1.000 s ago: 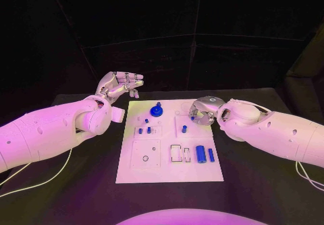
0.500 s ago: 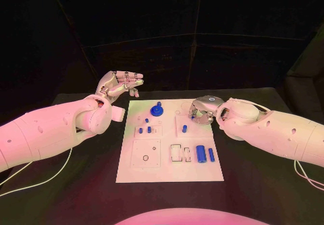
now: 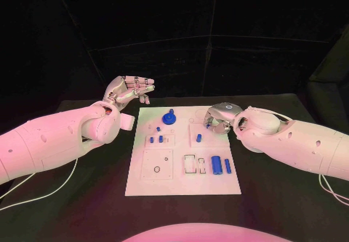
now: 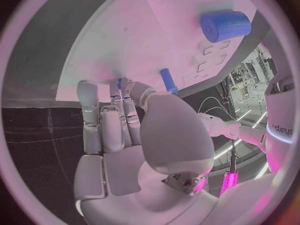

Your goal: Assemble the parts on the task board

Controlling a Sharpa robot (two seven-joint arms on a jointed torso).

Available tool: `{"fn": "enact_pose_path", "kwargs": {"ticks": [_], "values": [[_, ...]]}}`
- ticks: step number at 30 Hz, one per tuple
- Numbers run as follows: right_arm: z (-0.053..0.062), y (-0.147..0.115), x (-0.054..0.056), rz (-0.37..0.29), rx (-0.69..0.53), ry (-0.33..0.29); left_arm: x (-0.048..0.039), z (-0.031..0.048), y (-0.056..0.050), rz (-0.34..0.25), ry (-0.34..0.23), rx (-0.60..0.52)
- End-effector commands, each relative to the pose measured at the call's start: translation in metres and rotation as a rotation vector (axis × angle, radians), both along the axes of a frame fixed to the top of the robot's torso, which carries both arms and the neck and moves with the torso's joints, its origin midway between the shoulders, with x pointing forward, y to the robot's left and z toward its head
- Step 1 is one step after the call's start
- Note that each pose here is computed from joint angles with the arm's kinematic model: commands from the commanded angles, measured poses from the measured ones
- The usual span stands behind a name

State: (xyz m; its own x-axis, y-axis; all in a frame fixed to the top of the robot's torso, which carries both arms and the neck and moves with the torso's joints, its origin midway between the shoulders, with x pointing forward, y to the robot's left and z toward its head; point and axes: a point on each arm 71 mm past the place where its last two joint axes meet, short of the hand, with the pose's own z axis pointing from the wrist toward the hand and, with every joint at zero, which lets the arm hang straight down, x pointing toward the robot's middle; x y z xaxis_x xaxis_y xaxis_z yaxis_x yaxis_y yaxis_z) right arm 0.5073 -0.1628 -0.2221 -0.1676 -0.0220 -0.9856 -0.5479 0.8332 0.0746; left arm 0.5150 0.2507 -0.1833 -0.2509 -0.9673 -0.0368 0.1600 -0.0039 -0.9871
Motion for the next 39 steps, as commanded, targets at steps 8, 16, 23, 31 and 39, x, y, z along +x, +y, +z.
{"fn": "enact_pose_path", "kwargs": {"ticks": [8, 16, 23, 31, 39], "values": [[0.02, -0.005, -0.014, 0.007, 0.129, -0.121, 0.0013, -0.0004, 0.002, -0.003, 0.014, -0.003], [0.034, -0.003, -0.031, 0.035, 0.211, -0.137, 0.0012, -0.0006, 0.002, -0.006, 0.017, -0.004], [0.047, 0.017, -0.051, 0.098, 0.271, -0.124, 0.0011, -0.0005, 0.001, -0.007, 0.017, -0.004], [0.05, 0.058, -0.071, 0.203, 0.278, -0.058, 0.0008, -0.0003, -0.002, -0.016, 0.018, -0.008], [0.035, 0.093, -0.082, 0.28, 0.262, -0.008, 0.0007, 0.0, -0.006, -0.026, 0.016, -0.012]]}}
